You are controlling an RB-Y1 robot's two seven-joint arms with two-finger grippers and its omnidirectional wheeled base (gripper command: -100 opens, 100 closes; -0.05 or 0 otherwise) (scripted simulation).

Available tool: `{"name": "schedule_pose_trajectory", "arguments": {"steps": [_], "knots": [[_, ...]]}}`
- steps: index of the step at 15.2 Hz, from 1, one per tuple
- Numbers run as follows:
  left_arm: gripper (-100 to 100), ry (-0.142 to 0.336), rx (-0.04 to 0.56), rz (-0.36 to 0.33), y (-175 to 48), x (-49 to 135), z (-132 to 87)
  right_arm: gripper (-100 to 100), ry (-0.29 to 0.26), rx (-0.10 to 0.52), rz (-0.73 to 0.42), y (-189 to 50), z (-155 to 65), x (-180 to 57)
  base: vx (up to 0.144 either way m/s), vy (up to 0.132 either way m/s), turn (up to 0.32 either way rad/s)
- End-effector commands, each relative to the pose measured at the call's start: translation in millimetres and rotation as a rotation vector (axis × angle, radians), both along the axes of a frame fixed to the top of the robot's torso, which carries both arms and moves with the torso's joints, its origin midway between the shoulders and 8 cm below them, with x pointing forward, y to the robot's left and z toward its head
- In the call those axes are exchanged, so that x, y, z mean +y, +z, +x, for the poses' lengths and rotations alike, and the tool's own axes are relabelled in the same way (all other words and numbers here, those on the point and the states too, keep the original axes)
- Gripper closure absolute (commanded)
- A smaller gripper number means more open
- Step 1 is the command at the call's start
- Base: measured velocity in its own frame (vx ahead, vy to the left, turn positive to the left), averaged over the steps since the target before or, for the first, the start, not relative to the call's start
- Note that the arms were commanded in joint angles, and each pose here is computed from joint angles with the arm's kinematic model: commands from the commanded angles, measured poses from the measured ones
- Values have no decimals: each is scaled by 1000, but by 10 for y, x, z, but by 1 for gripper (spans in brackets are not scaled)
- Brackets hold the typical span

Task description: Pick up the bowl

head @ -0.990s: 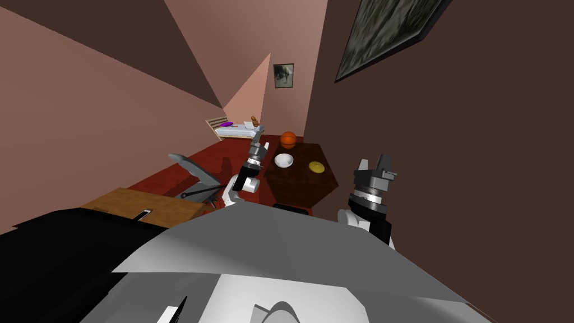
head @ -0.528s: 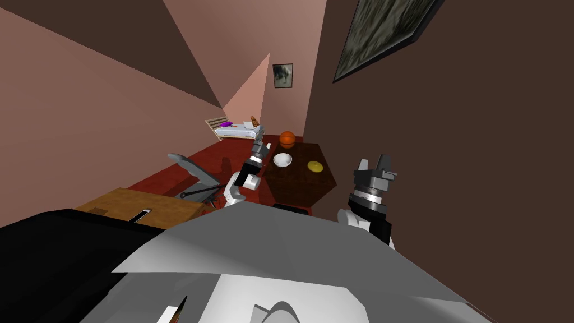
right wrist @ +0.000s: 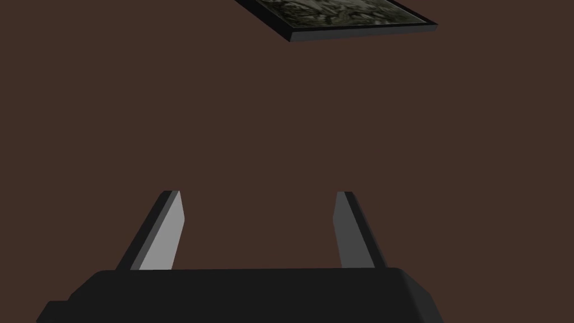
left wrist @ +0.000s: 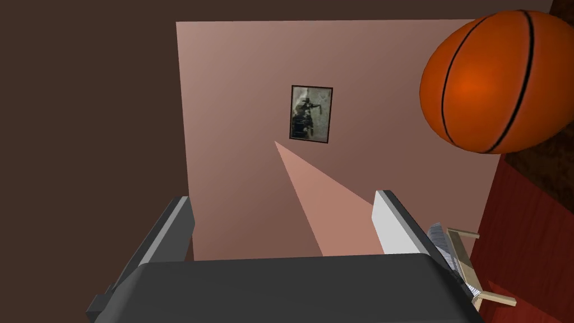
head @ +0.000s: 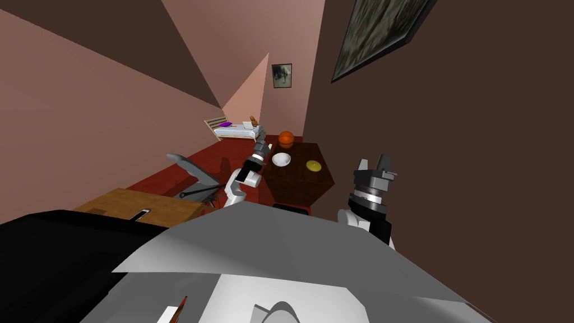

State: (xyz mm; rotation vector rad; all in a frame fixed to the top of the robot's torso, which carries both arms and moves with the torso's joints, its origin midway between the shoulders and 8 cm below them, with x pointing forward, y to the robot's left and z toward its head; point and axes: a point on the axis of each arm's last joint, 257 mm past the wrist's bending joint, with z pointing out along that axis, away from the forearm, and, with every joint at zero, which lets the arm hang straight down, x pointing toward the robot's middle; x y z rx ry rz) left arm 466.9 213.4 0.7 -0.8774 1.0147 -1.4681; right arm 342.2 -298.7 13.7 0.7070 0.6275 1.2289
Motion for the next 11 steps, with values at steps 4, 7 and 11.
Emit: {"name": "schedule_pose_trajectory", "arguments": {"steps": [4, 7, 11], "knots": [[-100, 8, 77, -10, -110, -7, 138, 0, 0, 0, 0, 0, 0, 0, -14, -22, -17], [-100, 3, 103, -20, -102, -36, 216, 0, 0, 0, 0, 0, 0, 0, -15, -13, -22], [-100, 10, 160, -30, -175, -40, 313, 0, 0, 0, 0, 0, 0, 0, -17, -17, -25]]}}
